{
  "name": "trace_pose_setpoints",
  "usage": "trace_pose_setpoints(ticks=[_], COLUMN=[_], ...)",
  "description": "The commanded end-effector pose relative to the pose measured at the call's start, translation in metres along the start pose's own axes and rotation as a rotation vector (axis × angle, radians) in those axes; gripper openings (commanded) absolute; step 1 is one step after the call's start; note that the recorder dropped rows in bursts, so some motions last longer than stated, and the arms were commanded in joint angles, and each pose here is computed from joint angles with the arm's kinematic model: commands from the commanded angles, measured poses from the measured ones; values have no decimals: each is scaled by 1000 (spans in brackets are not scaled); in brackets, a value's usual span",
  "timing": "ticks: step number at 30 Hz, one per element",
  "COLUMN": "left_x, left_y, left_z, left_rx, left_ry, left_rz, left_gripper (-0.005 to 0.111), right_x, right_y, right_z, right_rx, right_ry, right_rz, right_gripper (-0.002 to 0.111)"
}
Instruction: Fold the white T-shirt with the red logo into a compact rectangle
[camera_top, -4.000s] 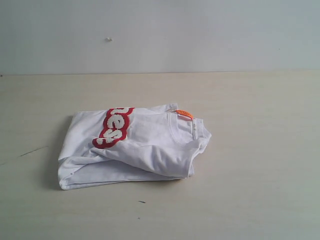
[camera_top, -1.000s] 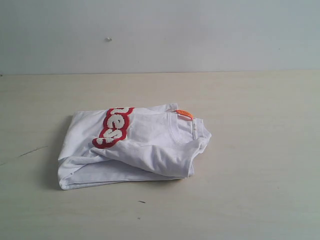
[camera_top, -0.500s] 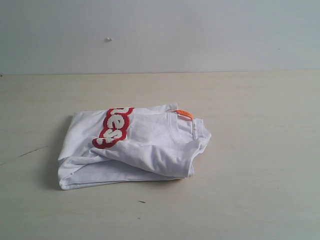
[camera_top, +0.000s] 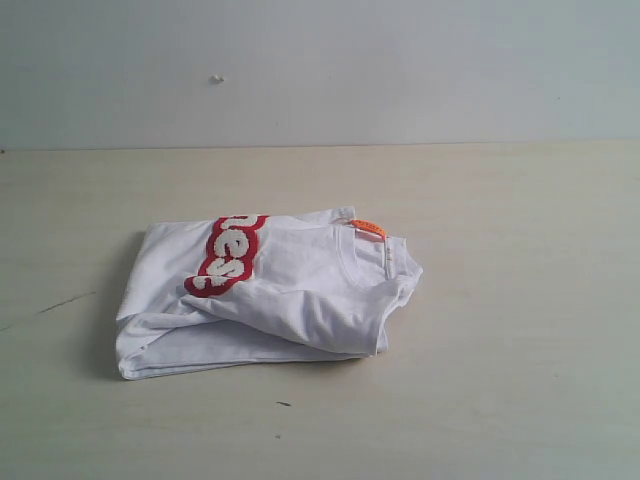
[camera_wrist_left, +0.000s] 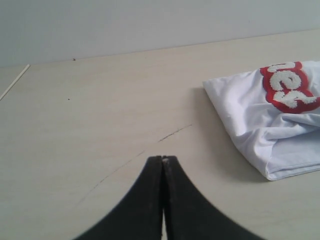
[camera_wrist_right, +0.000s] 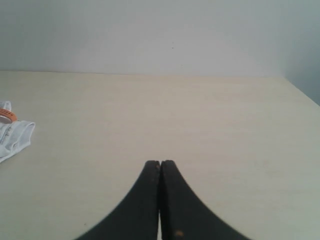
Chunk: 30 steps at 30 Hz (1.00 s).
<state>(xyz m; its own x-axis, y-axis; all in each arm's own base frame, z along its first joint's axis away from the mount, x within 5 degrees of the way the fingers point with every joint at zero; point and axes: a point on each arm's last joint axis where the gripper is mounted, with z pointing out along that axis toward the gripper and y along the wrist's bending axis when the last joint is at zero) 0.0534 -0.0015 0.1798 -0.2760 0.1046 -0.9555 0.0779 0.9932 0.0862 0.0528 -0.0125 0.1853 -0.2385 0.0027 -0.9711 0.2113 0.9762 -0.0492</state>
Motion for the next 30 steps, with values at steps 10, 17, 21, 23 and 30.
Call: trace_pose_setpoints(ticks=[10, 17, 21, 23, 30], left_x=[-1, -1, -1, -1, -1], left_y=[0, 0, 0, 0, 0], left_z=[-1, -1, -1, -1, -1], left_rx=[-1, -1, -1, -1, -1], left_ry=[-10, -10, -10, -10, -10], left_rz=[-6, -6, -6, -6, -6], left_gripper=[0, 0, 0, 0, 0], right_x=[3, 3, 3, 3, 3], right_y=[1, 1, 1, 1, 1], right_z=[0, 0, 0, 0, 0], right_rx=[-6, -6, -6, -6, -6], right_ry=[15, 15, 15, 15, 15], right_rz=[26, 26, 26, 26, 26], right_gripper=[0, 0, 0, 0, 0])
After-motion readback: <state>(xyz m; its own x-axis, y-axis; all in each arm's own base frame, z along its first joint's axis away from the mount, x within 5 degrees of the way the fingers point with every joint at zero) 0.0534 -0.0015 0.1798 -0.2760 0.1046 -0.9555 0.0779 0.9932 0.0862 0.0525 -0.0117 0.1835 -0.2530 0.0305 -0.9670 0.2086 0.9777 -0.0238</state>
